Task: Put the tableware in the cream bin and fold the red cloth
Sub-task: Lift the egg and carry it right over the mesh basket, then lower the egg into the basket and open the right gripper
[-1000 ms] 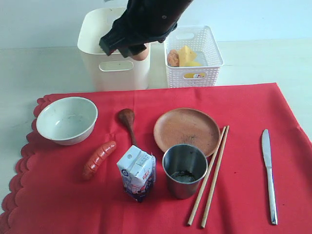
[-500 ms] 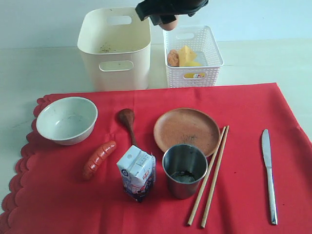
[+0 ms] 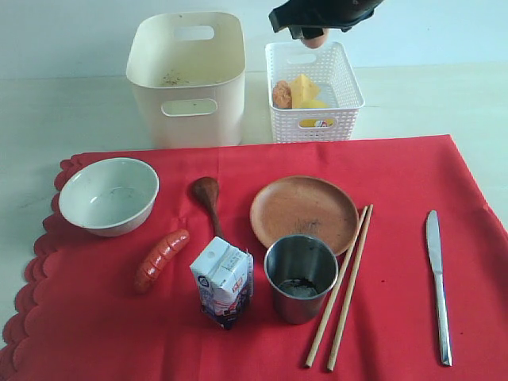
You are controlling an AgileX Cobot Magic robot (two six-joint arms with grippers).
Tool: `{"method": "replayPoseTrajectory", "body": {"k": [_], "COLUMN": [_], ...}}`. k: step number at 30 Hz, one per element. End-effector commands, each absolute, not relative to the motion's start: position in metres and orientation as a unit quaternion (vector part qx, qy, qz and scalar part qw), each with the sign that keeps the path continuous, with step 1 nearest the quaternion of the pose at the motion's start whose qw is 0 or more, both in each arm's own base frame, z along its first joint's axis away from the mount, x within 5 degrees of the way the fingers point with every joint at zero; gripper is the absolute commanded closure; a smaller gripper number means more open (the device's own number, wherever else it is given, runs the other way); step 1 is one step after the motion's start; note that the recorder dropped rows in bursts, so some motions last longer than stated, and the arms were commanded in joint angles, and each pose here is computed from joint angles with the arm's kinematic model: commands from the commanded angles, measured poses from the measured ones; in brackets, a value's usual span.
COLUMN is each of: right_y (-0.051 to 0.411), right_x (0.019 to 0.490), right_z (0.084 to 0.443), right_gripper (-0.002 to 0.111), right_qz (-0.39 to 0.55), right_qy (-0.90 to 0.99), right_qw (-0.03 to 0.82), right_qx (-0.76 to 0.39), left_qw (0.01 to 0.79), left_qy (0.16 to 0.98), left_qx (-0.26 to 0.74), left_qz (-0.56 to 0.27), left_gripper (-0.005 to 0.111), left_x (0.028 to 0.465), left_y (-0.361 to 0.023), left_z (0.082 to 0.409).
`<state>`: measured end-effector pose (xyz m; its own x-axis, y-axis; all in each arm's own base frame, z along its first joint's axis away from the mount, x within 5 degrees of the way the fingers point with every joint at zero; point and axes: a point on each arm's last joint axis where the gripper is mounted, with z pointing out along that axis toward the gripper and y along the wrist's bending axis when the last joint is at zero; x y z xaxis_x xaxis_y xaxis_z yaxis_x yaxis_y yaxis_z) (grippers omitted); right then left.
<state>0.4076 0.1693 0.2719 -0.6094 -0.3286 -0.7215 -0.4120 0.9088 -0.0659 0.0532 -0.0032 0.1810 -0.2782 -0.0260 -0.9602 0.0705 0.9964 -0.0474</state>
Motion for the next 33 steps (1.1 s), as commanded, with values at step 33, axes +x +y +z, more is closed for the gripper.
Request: {"method": "replayPoseTrajectory", "body": {"k": [33], "right_y": [0.172], "right_x": [0.467], "right_z": [0.133], "right_gripper": [0.090], "right_qz": [0.054], "right_qy": [0.879], "right_qw": [0.430], "right_qx": [-0.200], "left_qw": [0.605], "left_qy": [0.795], "left_qx": [0.010], "left_qz": [-0.044], "left_gripper": [0.107], "left_x": [0.053], "left_y": [-0.003], "left_z": [0.181]}}
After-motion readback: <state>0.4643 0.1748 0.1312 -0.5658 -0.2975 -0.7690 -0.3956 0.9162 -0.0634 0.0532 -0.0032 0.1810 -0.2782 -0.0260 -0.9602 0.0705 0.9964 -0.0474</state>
